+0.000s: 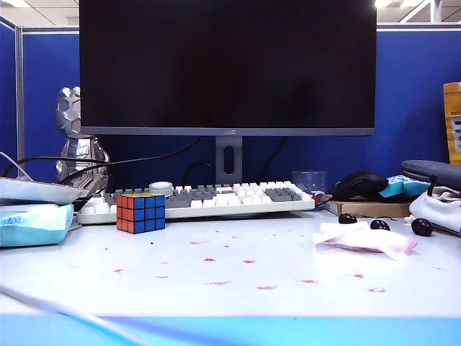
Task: Use the wet wipes on the table to wipe the cherry juice off the table, then put the wipes back on the table.
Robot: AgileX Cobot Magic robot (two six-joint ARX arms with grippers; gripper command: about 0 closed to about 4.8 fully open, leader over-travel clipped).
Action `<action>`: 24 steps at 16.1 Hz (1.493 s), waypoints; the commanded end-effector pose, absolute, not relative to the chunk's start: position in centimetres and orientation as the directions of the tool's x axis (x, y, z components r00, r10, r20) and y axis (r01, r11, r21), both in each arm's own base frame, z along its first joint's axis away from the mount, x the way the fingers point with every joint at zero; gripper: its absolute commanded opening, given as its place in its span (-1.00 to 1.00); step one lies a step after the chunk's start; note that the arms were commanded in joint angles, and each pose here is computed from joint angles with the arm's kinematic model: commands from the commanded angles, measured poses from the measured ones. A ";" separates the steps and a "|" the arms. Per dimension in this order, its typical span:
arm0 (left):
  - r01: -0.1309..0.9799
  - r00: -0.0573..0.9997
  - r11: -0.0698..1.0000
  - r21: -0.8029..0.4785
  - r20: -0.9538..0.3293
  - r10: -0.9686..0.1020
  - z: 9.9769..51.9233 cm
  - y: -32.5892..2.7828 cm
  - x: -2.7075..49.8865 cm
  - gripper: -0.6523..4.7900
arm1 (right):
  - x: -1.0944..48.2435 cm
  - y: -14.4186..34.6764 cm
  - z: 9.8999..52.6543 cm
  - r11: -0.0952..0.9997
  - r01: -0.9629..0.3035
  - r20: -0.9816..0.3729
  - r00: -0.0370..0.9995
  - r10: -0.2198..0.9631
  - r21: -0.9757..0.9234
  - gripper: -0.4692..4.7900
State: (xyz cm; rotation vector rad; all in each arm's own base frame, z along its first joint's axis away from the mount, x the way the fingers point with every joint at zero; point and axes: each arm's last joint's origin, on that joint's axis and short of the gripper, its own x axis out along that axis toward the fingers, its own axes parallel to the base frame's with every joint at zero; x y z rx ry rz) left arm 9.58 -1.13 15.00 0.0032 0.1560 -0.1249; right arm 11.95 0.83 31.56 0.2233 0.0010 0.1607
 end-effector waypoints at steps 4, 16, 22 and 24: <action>0.125 0.979 0.992 -0.011 -0.163 -0.125 14.9 -1.1 9.6 -0.77 | 22.9 3.4 35.2 0.842 -0.412 -0.402 0.746 0.531 0.348 -0.84; 0.131 0.978 0.991 -0.012 -0.163 -0.131 14.9 -1.1 9.6 -0.77 | 32.7 8.8 23.5 0.779 -0.267 -0.718 0.304 0.626 0.567 0.50; 0.132 0.978 0.991 -0.012 -0.163 -0.132 14.9 -1.1 9.6 -0.77 | 32.2 8.3 23.4 0.917 -0.243 -0.862 0.329 0.386 0.318 0.50; 0.132 0.978 0.991 -0.012 -0.163 -0.132 14.9 -1.1 9.6 -0.77 | 32.3 8.8 23.1 0.922 -0.258 -0.873 0.323 0.364 0.289 0.50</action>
